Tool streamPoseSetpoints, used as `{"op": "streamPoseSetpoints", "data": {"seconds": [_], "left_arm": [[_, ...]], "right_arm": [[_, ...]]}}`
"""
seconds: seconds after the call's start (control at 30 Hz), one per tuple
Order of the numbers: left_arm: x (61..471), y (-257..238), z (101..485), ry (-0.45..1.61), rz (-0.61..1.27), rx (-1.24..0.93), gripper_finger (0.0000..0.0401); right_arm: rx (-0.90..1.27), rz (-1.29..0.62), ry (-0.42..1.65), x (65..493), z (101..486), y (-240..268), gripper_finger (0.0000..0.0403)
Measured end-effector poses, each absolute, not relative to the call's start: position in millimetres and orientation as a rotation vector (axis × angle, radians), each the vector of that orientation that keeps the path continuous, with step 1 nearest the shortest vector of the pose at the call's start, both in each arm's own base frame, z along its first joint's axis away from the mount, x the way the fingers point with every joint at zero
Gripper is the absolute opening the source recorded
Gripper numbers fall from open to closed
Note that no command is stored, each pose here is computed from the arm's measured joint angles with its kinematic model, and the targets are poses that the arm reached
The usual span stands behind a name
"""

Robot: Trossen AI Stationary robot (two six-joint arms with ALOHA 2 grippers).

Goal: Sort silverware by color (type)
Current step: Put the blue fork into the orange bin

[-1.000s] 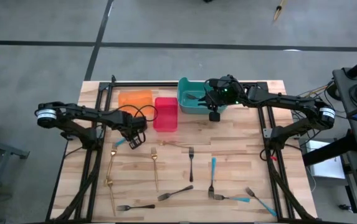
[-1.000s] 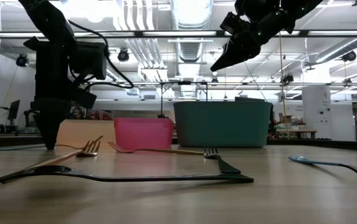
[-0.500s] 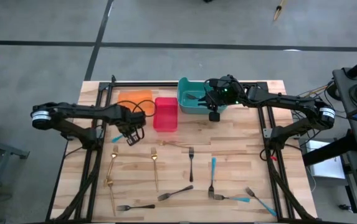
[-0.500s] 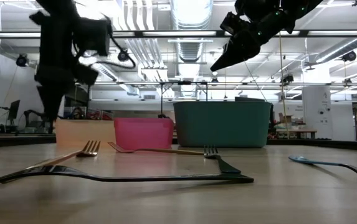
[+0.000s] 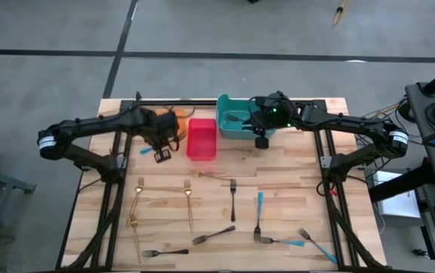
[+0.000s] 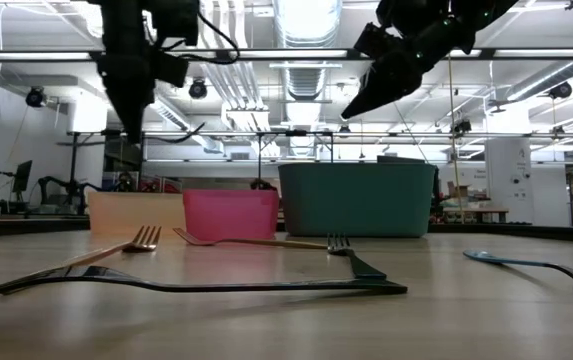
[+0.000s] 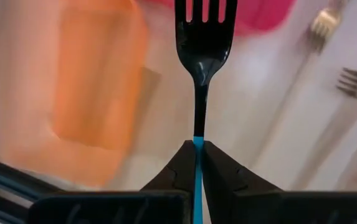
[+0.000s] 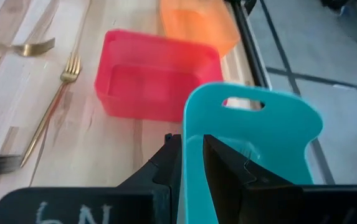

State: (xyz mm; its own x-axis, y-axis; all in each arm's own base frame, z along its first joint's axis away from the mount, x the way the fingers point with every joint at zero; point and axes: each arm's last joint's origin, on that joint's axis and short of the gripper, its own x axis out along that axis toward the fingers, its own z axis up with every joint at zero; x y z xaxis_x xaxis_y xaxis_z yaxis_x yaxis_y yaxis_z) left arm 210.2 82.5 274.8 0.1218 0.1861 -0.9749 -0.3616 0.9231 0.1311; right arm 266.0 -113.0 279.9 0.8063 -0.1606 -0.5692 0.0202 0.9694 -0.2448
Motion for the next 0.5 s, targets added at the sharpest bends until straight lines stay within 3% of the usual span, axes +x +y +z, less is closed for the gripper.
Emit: {"op": "streamPoseSetpoints", "data": {"seconds": [0.3,0.5], "left_arm": [[214,150,283,1.621,0.442,0.027,0.0],[210,186,261,1.803,0.415,-0.029,0.0]], "right_arm": [[-0.213,-0.096,0.648,263,280,-112,0.0057],[-0.196,-0.096,0.665,262,278,-111,0.0057]]}}
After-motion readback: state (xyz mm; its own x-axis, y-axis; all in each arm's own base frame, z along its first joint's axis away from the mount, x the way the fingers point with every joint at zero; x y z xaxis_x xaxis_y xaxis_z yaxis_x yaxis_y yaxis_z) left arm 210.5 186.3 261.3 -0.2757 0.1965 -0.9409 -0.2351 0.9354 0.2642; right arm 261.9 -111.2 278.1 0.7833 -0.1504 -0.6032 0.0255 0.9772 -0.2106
